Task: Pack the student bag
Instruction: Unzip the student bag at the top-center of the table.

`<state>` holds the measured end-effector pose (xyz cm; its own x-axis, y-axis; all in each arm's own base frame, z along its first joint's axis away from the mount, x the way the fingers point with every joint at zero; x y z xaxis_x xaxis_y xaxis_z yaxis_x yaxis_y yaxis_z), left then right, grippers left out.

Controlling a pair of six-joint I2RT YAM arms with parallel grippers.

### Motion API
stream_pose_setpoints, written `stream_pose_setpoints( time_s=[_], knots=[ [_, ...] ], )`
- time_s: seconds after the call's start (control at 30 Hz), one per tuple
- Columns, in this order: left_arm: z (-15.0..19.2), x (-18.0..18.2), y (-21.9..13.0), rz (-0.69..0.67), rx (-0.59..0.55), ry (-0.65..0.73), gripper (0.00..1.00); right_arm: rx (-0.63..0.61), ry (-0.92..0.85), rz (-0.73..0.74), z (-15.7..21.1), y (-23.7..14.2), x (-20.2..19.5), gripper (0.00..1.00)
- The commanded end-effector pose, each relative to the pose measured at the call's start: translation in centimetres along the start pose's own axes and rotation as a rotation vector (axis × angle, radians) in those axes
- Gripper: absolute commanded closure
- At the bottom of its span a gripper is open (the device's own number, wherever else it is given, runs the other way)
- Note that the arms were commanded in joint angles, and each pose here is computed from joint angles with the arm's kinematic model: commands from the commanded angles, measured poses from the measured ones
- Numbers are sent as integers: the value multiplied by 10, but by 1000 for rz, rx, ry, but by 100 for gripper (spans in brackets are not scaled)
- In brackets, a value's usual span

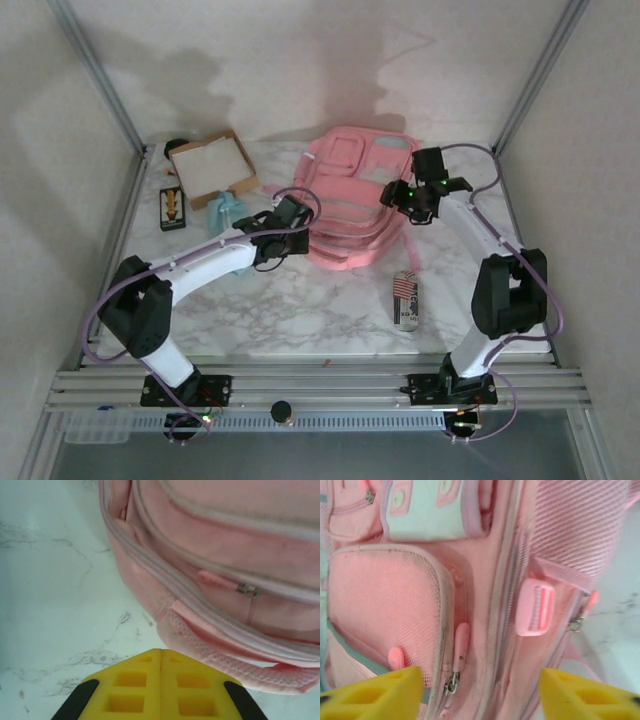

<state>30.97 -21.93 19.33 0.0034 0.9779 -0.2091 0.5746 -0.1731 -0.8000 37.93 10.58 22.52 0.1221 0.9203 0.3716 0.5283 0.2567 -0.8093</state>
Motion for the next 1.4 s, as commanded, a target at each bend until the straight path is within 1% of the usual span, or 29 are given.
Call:
stream_pose_setpoints(
  time_s=[0.0, 0.03, 0.1, 0.17, 0.2, 0.23, 0.33, 0.37, 0.4, 0.53, 0.63, 0.67, 0.77, 0.8, 0.93, 1.03, 1.1, 1.17, 1.2, 1.23, 1.3, 1.37],
  knots=[
    [-20, -13, -3, 58, -41, 7, 98, -35, -131, 68, 7, -24, 17, 28],
    [-23, -16, -4, 69, -50, 1, 95, -28, -210, 48, 16, -25, 33, 27],
    [-27, -16, -4, 72, -59, -16, 94, -16, -330, 59, 37, -23, 53, 28],
    [-30, -14, -5, 68, -70, -39, 91, 33, -427, 30, 56, -16, 63, 32],
    [-33, -11, -7, 68, -77, -56, 89, 48, -473, 26, 64, -13, 65, 35],
    [-34, -8, -9, 65, -83, -73, 88, 51, -525, 19, 71, -12, 69, 36],
    [-38, 4, -14, 66, -106, -123, 85, 25, -718, 41, 88, -8, 80, 35],
    [-38, 9, -15, 71, -111, -139, 82, 33, -779, 18, 93, -5, 85, 34],
    [-39, 13, -16, 77, -116, -157, 81, 33, -828, 11, 96, -1, 88, 34],
    [-41, 26, -18, 111, -123, -211, 77, -1, -994, 37, 98, 9, 98, 31],
    [-43, 30, -19, 138, -122, -233, 77, -37, -1100, 81, 93, 17, 100, 27],
    [-44, 31, -20, 148, -123, -235, 76, -44, -1139, 74, 91, 19, 102, 25],
    [-45, 31, -20, 179, -119, -243, 75, -37, -1265, 83, 89, 33, 108, 22],
    [-45, 31, -20, 186, -118, -244, 75, -35, -1296, 101, 87, 38, 110, 22],
    [-46, 35, -18, 190, -114, -249, 74, -8, -1373, 65, 86, 53, 119, 23],
    [-48, 39, -17, 197, -113, -254, 74, -36, -1417, 149, 77, 70, 120, 25],
    [-50, 41, -15, 193, -115, -255, 73, -62, -1439, 230, 69, 82, 121, 33],
    [-51, 41, -15, 203, -112, -257, 73, -90, -1462, 250, 63, 86, 121, 42],
    [-51, 41, -15, 206, -111, -256, 72, -117, -1473, 254, 61, 86, 122, 48],
    [-52, 42, -15, 205, -112, -255, 72, -139, -1485, 251, 59, 85, 123, 55],
    [-52, 43, -14, 199, -114, -256, 71, -179, -1514, 249, 54, 82, 126, 76],
    [-53, 43, -14, 198, -110, -251, 71, -223, -1533, 243, 47, 73, 132, 91]
  ],
)
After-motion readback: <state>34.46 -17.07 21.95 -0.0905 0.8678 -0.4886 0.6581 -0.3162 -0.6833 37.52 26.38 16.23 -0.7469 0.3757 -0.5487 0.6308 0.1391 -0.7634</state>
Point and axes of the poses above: each hand's point on the last joint's axis, 136 mm out from that joint toward the fingers, its own y axis out along the fingers, its own x axis along the line the jaws close on, z = x × y, the point moved 8 cm from there along -y, back along the fingers, and after that the axes turned 2 degrees about -y, right-handed, at the moved point
